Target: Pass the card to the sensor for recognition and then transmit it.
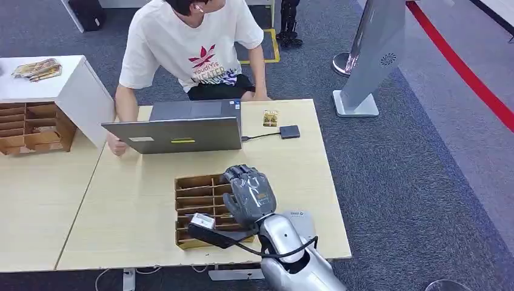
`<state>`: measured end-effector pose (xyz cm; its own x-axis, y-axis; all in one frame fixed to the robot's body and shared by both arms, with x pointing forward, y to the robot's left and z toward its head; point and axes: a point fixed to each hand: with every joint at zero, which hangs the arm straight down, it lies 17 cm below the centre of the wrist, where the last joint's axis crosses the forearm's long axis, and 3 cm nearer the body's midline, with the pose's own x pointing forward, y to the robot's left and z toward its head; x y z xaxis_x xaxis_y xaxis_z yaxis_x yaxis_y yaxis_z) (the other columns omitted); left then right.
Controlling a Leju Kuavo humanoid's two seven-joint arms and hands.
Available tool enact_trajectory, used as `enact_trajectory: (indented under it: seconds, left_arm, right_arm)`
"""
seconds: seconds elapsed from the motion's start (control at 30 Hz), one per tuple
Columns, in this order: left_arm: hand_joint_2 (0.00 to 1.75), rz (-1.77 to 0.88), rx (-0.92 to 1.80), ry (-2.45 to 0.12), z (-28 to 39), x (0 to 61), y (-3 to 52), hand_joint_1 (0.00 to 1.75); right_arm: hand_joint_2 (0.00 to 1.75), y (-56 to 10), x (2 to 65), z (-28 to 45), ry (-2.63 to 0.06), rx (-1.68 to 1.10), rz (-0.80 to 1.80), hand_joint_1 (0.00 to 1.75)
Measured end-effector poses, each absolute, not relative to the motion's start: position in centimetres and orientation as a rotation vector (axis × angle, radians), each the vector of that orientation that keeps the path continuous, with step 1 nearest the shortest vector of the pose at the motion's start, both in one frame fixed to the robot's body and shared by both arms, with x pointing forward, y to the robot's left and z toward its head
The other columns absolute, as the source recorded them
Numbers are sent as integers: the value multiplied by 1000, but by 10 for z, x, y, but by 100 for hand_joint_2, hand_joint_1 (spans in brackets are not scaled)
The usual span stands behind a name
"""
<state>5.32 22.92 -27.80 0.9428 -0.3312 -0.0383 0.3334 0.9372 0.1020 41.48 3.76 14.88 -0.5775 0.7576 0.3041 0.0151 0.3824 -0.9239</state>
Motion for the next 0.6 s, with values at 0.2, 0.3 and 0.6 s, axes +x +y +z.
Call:
enact_trajectory:
  seconds: [0.2,0.3,0.6]
  left_arm:
    - [0,-343,106,21,-278,53,229,0]
    - [0,-343,106,21,-278,53,229,0]
    - [0,-354,106,23,-278,54,228,0]
  right_arm:
    - [175,40,417,147,-1884,-666,1261,84]
    - [175,40,418,147,-1883,-667,1263,87]
    - [175,40,425,142,-1860,-680,1276,91]
